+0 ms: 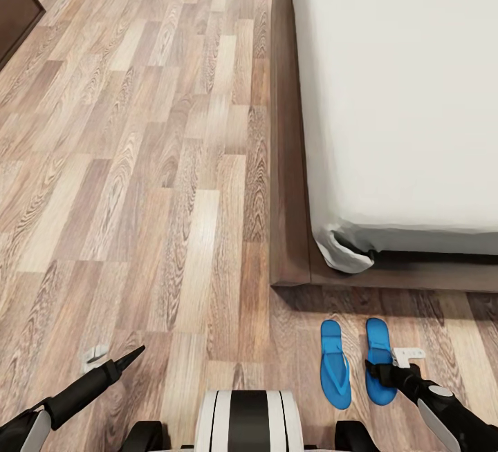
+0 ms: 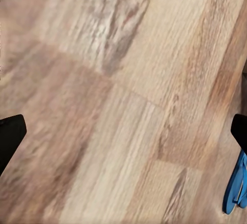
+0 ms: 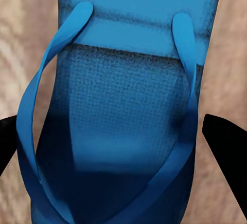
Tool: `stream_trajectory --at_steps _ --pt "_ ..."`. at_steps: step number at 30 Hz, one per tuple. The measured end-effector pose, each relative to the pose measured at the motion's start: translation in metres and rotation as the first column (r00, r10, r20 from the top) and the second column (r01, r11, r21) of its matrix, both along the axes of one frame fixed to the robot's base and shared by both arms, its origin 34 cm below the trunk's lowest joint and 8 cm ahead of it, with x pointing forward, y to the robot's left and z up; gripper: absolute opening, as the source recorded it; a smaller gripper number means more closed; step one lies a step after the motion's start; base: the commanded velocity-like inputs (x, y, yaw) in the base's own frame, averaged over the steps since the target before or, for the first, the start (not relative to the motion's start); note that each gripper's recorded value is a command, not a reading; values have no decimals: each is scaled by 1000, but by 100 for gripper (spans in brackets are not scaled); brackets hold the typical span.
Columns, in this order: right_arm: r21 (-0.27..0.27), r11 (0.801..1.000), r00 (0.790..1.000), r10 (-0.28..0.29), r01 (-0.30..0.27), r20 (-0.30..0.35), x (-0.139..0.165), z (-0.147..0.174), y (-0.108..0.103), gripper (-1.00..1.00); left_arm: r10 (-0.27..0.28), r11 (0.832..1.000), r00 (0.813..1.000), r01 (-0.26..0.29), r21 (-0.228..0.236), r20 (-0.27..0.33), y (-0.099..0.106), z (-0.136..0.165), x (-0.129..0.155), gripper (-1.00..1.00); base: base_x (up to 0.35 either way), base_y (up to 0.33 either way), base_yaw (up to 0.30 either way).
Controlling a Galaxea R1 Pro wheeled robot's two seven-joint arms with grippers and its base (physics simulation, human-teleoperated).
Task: In the bedroom, move the book from the bed onto either nightstand, and place the two sandals side by side next to the bed.
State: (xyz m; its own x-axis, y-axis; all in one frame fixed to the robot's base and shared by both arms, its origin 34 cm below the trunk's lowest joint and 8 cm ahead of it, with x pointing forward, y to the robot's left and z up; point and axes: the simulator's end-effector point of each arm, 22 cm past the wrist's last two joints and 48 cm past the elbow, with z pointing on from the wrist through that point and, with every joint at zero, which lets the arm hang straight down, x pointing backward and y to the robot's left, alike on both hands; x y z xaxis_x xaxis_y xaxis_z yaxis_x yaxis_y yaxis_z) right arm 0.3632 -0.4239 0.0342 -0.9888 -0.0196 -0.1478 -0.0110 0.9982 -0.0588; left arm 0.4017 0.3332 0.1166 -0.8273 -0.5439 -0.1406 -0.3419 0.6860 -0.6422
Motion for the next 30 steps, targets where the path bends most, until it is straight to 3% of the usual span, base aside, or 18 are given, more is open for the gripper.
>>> stream_trajectory --at_steps 30 --pt "-2 1000 1000 -9 9 3 1 5 1 -100 -1 1000 1000 1 -1 24 0 8 9 100 0 0 0"
